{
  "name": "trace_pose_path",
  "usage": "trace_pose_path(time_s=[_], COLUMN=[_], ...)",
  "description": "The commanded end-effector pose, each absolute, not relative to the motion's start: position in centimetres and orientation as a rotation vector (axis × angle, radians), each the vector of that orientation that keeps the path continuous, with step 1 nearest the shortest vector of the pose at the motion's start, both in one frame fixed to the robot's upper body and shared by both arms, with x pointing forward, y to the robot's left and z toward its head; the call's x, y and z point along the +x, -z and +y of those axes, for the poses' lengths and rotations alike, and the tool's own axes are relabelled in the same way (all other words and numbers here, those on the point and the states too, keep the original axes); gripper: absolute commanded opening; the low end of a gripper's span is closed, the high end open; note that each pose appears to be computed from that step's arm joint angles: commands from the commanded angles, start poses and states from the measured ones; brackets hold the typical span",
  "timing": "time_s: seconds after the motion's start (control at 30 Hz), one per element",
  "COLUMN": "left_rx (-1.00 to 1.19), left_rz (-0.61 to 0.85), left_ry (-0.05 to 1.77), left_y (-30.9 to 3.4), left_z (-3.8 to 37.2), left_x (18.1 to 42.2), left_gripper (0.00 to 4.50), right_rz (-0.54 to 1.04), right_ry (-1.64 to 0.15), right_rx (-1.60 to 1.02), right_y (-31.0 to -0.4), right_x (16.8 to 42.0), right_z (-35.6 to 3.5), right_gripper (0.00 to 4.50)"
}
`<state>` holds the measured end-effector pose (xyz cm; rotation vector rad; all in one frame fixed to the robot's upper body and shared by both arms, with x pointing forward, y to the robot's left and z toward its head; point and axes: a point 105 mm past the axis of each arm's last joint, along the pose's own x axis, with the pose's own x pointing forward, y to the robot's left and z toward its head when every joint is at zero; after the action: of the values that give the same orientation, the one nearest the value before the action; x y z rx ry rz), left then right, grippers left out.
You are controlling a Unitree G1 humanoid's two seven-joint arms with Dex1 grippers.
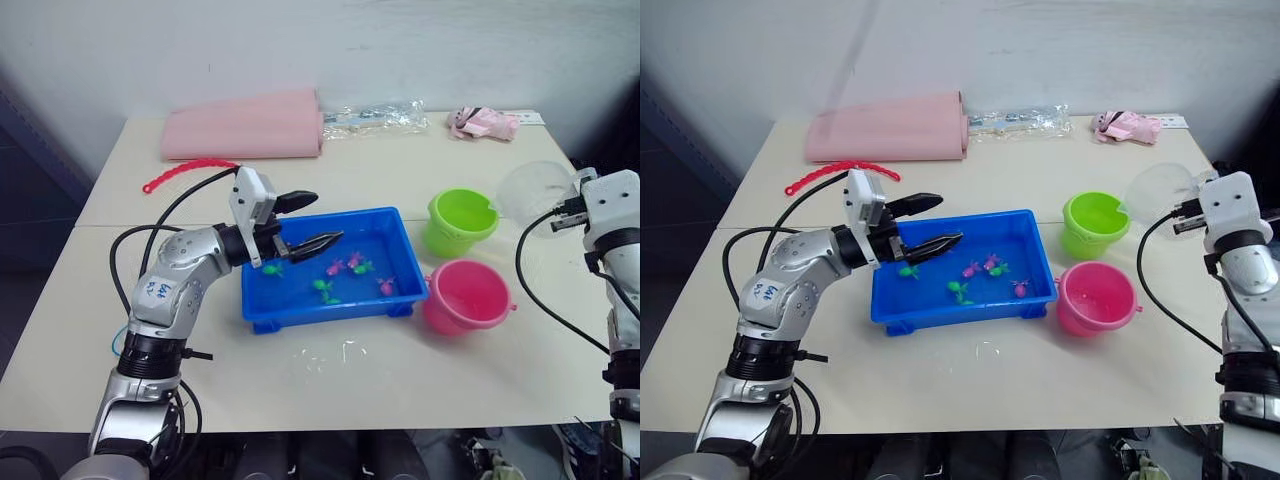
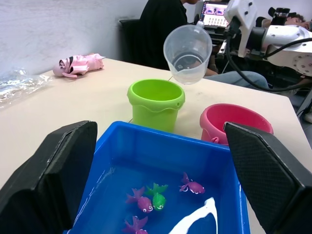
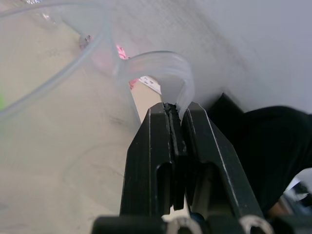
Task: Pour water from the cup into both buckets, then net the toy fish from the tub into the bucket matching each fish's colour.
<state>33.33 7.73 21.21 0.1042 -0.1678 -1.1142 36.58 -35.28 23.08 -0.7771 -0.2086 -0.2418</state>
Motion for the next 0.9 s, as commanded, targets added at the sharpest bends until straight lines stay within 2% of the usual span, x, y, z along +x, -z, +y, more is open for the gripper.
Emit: trace_pose_path(time_s=[0.03,0.4,0.63,0.9], left_rx=[0.131,0.163,0.166,0.163], left_rz=[-0.205,-0.199,-0.198,-0.208], left_ry=[1.132,1.129,1.107,1.100], left_y=[-21.8,-20.6,-20.3,-20.5], left_z=[7.1,7.0,7.6,7.7], left_x=[33.1,33.0,33.0,32.9], left_gripper=[4.50,4.50,4.50,4.50], right_rz=[-0.291,-0.315,-0.425,-0.423], right_ry=[0.244,0.210,0.194,0.147], right_rx=[-0.895,-1.080,-1.203,-1.338], right_y=[-25.4,-26.3,-28.0,-27.7], right_x=[36.8,38.7,39.0,39.7], right_z=[-34.6,-32.4,-30.5,-29.7], right_gripper=[0.03,0.03,0.03,0.03])
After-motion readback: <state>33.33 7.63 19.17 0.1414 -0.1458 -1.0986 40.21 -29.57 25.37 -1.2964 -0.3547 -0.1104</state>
